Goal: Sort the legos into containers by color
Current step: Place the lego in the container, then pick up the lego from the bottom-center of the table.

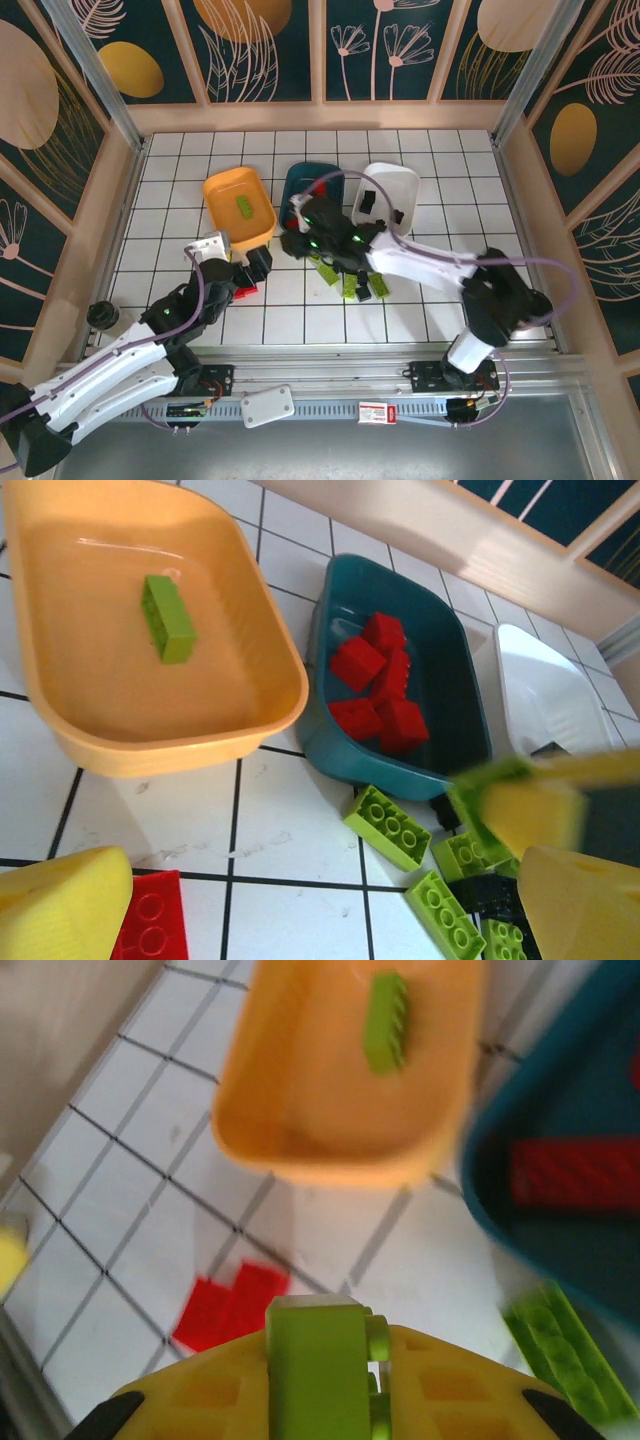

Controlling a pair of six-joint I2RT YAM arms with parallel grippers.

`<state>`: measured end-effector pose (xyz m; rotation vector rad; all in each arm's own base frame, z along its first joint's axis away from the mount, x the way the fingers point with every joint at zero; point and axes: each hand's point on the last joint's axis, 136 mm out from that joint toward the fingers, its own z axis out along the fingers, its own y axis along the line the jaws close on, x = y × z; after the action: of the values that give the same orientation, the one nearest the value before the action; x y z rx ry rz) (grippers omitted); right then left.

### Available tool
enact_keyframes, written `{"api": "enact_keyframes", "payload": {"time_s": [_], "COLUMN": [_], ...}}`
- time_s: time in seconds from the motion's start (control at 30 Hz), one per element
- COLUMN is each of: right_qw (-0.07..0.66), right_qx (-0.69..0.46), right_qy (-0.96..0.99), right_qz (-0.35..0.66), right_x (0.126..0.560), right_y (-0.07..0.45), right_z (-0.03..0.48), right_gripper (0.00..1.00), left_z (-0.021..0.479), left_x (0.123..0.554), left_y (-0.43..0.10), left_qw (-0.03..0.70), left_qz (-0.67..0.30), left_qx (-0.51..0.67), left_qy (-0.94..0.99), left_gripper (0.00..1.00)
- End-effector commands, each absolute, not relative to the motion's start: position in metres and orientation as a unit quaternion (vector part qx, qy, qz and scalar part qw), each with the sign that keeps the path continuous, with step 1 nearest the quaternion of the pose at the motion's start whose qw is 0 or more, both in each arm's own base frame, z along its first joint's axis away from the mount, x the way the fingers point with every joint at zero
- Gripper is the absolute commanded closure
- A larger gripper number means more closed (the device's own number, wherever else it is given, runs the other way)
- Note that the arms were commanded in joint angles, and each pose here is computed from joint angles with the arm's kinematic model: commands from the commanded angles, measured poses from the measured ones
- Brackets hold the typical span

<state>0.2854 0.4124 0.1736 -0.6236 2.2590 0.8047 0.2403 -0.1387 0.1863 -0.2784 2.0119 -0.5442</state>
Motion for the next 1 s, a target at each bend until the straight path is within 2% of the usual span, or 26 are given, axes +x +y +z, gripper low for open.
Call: {"api": "enact_keyframes", "payload": {"time_s": [0.0,0.23,0.3,0.4,0.47,0.7,0.97], "right_qw": [0.335,0.323,0.314,0.313,0.318,0.355,0.362], "right_qx": [-0.284,-0.282,-0.282,-0.278,-0.273,-0.243,-0.158], "right_qy": [0.839,0.843,0.844,0.847,0.848,0.84,0.869], "right_qz": [0.32,0.325,0.33,0.327,0.325,0.331,0.297], "right_x": [0.312,0.369,0.378,0.385,0.388,0.359,0.292], "right_y": [0.455,0.498,0.506,0.508,0.503,0.454,0.343], "right_z": [0.173,0.145,0.138,0.134,0.137,0.177,0.158], "right_gripper": [0.84,0.82,0.73,0.5,0.43,0.39,0.38], "left_z": [0.185,0.187,0.187,0.185,0.183,0.178,0.167], "left_x": [0.234,0.222,0.221,0.221,0.221,0.226,0.233], "left_y": [-0.119,-0.107,-0.107,-0.109,-0.112,-0.123,-0.142], "left_qw": [0.501,0.506,0.505,0.502,0.498,0.491,0.48], "left_qz": [-0.208,-0.225,-0.231,-0.234,-0.235,-0.243,-0.262], "left_qx": [-0.142,-0.16,-0.16,-0.158,-0.155,-0.145,-0.13], "left_qy": [0.828,0.817,0.816,0.818,0.82,0.824,0.827], "left_gripper": [0.01,0.02,0.01,0.02,0.02,0.02,0.01]}}
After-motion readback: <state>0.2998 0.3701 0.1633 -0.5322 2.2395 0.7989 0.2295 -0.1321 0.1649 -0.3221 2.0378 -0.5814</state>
